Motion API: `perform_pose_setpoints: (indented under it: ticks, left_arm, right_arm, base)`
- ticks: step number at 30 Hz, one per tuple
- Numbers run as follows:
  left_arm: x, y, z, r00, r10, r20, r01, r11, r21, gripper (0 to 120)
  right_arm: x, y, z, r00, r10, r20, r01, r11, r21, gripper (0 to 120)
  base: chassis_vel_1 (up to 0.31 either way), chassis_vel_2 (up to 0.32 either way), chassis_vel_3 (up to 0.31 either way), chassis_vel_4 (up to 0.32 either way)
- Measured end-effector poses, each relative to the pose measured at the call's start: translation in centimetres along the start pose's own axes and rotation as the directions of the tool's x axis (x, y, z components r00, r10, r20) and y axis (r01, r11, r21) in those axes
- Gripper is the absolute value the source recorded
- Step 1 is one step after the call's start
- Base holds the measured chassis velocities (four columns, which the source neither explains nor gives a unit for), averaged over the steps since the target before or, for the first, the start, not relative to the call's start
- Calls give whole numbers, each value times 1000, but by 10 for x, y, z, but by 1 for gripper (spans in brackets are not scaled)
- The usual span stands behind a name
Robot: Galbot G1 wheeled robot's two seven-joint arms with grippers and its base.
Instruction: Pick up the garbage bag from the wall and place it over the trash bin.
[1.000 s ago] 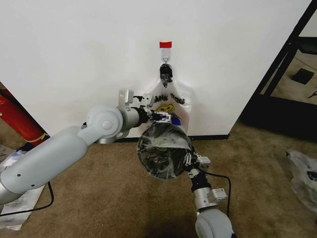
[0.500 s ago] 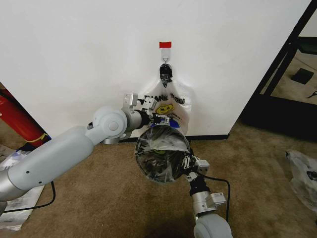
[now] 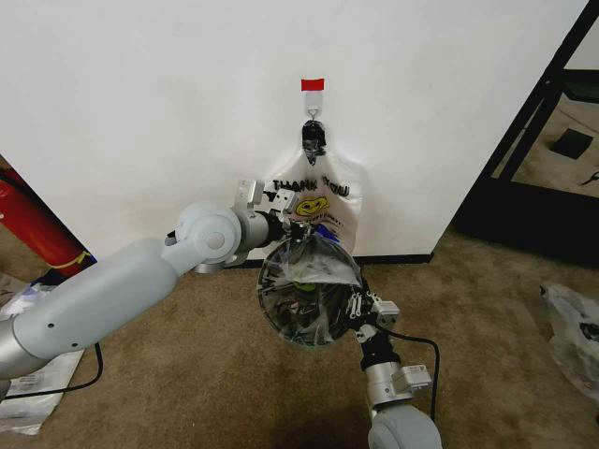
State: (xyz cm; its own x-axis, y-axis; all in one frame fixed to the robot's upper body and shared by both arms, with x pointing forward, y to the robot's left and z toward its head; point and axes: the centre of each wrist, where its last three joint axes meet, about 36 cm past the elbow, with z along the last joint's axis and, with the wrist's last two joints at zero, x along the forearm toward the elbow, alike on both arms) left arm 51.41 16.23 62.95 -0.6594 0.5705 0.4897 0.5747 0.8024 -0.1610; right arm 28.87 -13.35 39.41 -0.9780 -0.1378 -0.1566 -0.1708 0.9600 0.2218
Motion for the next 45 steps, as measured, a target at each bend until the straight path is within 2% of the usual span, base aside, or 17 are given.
perform_pose_setpoints:
  ticks: [7,14,20,27,40,41,45]
  left_arm:
    - [-13,0,-1,1000,-18,-1,18,1000,-24,0]
    - [-37,-9,-1,999,-29,-23,27,998,-60,0]
    - [-59,-17,12,997,-32,-66,26,996,-89,0]
    - [-67,-31,18,997,-10,-79,2,995,-104,0]
    - [-73,-46,13,996,12,-85,-24,989,-143,0]
    - [-77,-49,13,997,11,-78,-22,989,-147,8]
    - [-71,-53,-1,1000,27,-12,-28,992,-127,22]
  right_arm:
    - [2,2,2,1000,-15,6,15,1000,15,2]
    - [6,3,4,999,-43,11,43,998,45,2]
    - [10,6,3,998,-63,17,62,996,61,2]
    - [12,10,6,997,-74,11,74,995,67,2]
    - [10,16,10,997,-76,8,75,996,57,2]
    - [12,17,11,997,-77,7,76,996,54,2]
    - [13,18,11,997,-76,6,76,996,50,2]
  base:
    - [0,0,0,0]
    - [0,0,0,0]
    - [0,0,0,0]
    - [0,0,0,0]
    - [0,0,0,0]
    - [0,0,0,0]
    - [0,0,0,0]
